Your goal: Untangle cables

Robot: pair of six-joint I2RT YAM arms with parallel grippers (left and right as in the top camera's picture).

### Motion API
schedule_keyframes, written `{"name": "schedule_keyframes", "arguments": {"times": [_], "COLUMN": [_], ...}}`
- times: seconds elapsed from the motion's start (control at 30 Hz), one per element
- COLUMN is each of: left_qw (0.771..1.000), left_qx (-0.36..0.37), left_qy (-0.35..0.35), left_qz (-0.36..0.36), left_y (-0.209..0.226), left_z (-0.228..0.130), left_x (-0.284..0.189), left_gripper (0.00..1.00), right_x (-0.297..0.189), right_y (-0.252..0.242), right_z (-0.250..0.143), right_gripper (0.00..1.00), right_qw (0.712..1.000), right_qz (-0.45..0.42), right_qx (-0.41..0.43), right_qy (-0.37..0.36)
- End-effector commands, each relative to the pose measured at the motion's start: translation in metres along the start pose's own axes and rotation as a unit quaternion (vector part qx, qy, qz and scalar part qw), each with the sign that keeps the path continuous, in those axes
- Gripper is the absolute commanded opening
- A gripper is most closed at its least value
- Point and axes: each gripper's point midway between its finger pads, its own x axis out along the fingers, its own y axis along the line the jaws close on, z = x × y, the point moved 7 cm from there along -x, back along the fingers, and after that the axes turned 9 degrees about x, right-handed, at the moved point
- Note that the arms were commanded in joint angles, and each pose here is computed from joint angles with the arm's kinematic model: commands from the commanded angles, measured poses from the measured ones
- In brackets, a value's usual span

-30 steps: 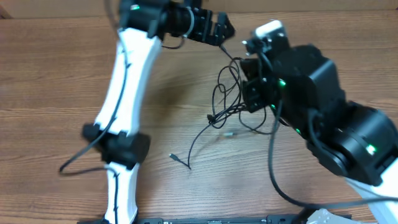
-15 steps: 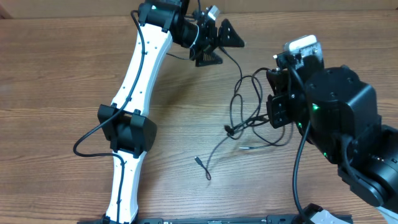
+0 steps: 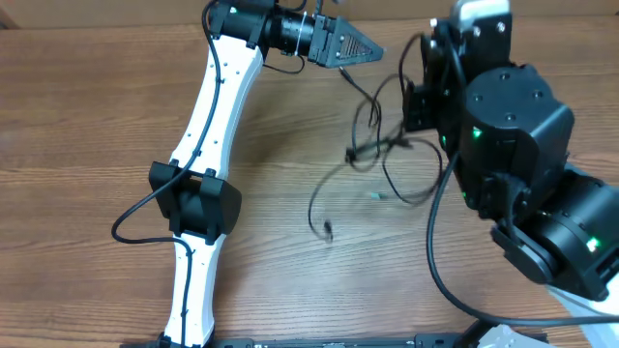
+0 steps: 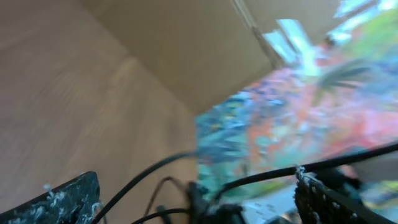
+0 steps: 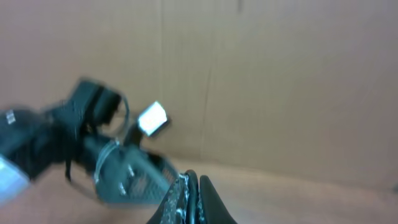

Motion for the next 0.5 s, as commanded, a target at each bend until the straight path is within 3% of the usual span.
{"name": "schedule_keyframes", "arguments": {"times": [0.0, 0.23, 0.37, 0.47], "left_qw": [0.993, 0.976, 0.983, 0.989], "left_qx": [-0.009, 0.0, 0.049, 0.106], "left_qy": [0.01, 0.024, 0.026, 0.023], "left_qz": [0.115, 0.215, 0.178, 0.101], "left_y": [0.019, 0.037, 0.029, 0.013], "left_z": [0.0, -0.002, 0.001, 0.005], "left_x": [-0.001, 0.005, 0.014, 0.025], "left_gripper": [1.0, 1.0, 1.0, 0.99], "right_x": [-0.005, -0.003, -0.004, -0.004], "right_y": [-0.004, -0.002, -0.002, -0.002], "right_z": [0.018, 0.023, 0.024, 0.024], "right_gripper": [0.04, 0.04, 0.04, 0.04], "right_qw": [0.999, 0.998, 0.998, 0.998], "right_qz": [-0.013, -0.011, -0.01, -0.01], "right_qx": [0.014, 0.023, 0.025, 0.024], "right_qy": [-0.047, -0.061, -0.063, -0.063]}}
